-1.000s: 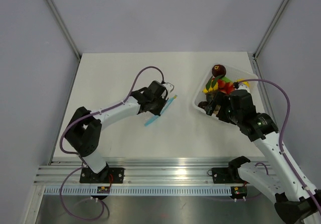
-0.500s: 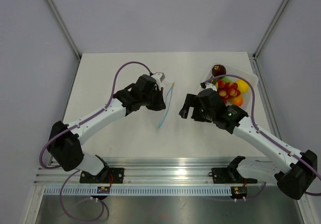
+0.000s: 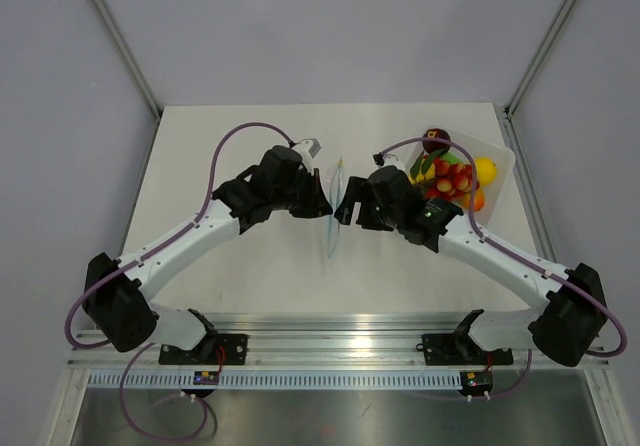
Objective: Place the food in the zip-top bag and seal the zipper
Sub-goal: Open the zipper of the food storage bag.
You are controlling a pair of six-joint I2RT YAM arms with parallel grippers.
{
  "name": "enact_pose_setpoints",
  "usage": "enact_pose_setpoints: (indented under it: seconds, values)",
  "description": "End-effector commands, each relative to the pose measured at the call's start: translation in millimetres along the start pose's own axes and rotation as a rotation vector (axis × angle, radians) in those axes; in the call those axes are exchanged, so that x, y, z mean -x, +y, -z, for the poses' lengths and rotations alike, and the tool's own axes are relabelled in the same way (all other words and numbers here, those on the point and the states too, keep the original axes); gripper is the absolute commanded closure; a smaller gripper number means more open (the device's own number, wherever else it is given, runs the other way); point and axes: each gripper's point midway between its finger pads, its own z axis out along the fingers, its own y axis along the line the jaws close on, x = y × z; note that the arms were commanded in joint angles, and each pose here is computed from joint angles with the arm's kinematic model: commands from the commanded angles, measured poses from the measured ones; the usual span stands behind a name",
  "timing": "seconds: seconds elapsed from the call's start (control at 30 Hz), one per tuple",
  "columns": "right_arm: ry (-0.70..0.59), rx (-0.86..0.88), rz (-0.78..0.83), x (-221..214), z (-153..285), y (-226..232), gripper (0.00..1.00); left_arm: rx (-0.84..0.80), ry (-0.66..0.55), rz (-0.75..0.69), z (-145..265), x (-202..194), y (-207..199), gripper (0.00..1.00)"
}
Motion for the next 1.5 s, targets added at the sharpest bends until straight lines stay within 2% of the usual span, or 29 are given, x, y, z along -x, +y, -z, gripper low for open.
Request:
enact_pose_setpoints:
  seconds: [0.0, 0.03, 0.13, 0.17, 0.23, 0.27, 0.37, 0.77, 0.83, 0.87, 0.9, 0.97, 1.0, 1.13, 1.3, 1.47]
  values:
    - [-0.051, 0.069, -0.007, 18, -8, 26, 0.19, -0.072, -0.051, 0.005, 18, 14, -19, 1.0]
    - [-0.045, 0.063, -0.005, 17, -11, 26, 0.26, -0.072, -0.051, 0.005, 19, 14, -19, 1.0]
    - [-0.04, 0.046, -0.008, 16, -13, 23, 0.39, -0.061, -0.054, 0.003, 23, 13, -17, 1.0]
    - [-0.041, 0.04, -0.003, 15, -13, 21, 0.51, -0.06, -0.053, 0.002, 25, 12, -17, 1.0]
    - [-0.059, 0.036, 0.0, 19, -10, 20, 0.65, -0.057, -0.057, -0.001, 28, 12, -16, 1.0]
    - [-0.067, 0.027, 0.004, 20, -7, 17, 0.78, -0.048, -0.055, -0.003, 30, 10, -14, 1.0]
    - [-0.07, 0.01, 0.013, 21, -2, 13, 1.0, -0.013, -0.059, -0.013, 34, 8, -7, 1.0]
    - [-0.032, 0.052, -0.003, 14, 0, 21, 1.0, 0.045, -0.004, -0.048, 31, -8, 10, 1.0]
    - [-0.022, 0.066, -0.009, 14, 1, 25, 1.0, 0.011, 0.03, -0.056, 26, -15, 6, 0.86]
    - [-0.015, 0.075, -0.015, 13, 2, 28, 1.0, -0.008, 0.026, -0.057, 23, -14, 4, 0.77]
    - [-0.017, 0.082, -0.019, 14, 3, 31, 1.0, -0.017, 0.034, -0.047, 21, -16, 2, 0.64]
    - [-0.011, 0.085, -0.028, 14, 5, 33, 1.0, -0.017, 0.023, -0.044, 17, -16, 2, 0.5]
    - [-0.01, 0.088, -0.031, 14, 6, 35, 1.0, -0.018, 0.007, -0.042, 18, -15, 0, 0.4]
    - [-0.003, 0.084, -0.044, 16, 8, 37, 1.0, 0.035, -0.034, -0.028, 20, -14, 4, 0.25]
    - [0.009, 0.084, -0.037, 15, 9, 38, 1.0, -0.013, -0.052, -0.068, 21, -17, -14, 0.25]
    - [0.018, 0.091, -0.026, 14, 12, 39, 1.0, -0.014, -0.042, -0.083, 9, -19, -12, 0.36]
